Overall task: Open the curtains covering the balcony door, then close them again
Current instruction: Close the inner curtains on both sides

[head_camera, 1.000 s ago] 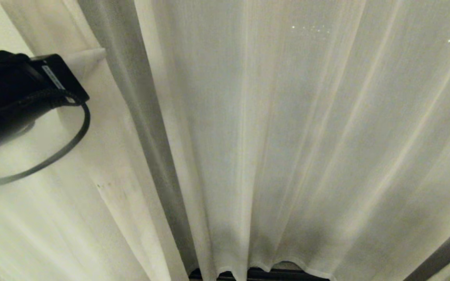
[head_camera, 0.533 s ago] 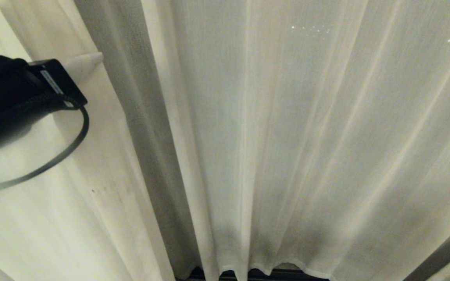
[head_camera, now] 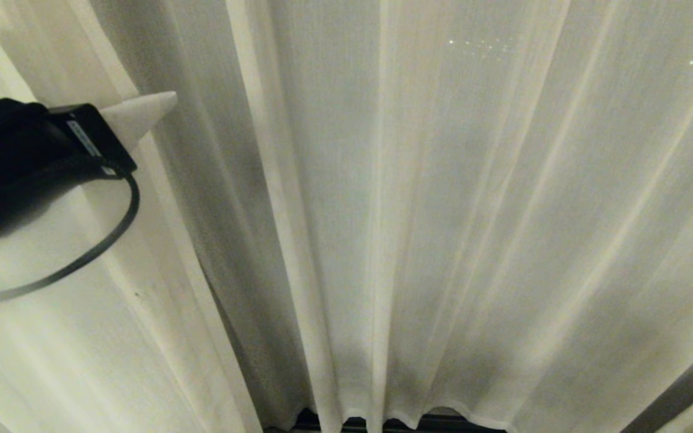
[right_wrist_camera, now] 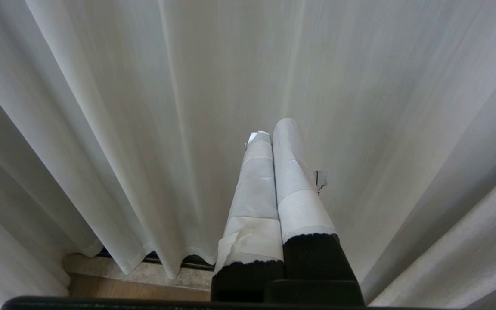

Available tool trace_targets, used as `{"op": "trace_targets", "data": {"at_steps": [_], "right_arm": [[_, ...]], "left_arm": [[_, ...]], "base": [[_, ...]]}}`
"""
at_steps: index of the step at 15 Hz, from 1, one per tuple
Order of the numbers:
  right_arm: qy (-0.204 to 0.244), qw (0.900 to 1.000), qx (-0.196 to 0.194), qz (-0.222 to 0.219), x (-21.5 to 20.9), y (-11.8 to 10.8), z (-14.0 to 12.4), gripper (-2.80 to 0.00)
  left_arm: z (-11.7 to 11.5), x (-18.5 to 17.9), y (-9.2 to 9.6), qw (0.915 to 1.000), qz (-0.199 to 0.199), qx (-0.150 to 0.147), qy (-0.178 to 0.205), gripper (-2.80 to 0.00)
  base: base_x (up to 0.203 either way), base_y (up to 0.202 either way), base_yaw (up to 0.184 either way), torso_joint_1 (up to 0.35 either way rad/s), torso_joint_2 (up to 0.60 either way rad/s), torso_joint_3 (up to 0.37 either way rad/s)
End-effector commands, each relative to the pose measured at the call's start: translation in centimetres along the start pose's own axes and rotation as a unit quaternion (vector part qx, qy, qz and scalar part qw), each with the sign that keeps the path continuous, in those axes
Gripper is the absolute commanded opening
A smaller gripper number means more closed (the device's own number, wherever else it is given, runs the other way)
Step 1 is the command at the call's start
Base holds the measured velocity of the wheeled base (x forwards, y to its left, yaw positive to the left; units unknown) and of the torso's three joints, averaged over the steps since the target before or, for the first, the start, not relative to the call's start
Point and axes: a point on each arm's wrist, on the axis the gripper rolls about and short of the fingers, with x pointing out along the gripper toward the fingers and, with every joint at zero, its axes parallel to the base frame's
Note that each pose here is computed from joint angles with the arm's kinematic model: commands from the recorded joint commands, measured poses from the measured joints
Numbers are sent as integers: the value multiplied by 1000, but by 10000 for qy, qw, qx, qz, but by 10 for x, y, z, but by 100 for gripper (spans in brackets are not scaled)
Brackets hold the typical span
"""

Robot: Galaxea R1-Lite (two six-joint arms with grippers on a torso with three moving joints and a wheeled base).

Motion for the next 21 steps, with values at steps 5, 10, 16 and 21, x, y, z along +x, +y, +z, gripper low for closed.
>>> {"op": "trace_targets", "data": {"at_steps": [5, 10, 16, 21], "right_arm": [[5, 10000, -2, 2, 0, 0, 0, -280], [3, 10000, -2, 2, 0, 0, 0, -280], [5, 10000, -2, 2, 0, 0, 0, -280], [3, 10000, -2, 2, 0, 0, 0, -280]], "left_arm": [[-8, -69, 9, 9980, 591, -12, -225, 0], [-24, -138, 17, 9960, 840, -21, -317, -280], [-36, -215, 24, 9960, 852, -17, -267, -280], [-54, -231, 28, 9943, 1062, 32, 54, -280]], "base": [[0, 0, 0, 0, 0, 0], [0, 0, 0, 0, 0, 0], [0, 0, 0, 0, 0, 0], [0, 0, 0, 0, 0, 0]]}}
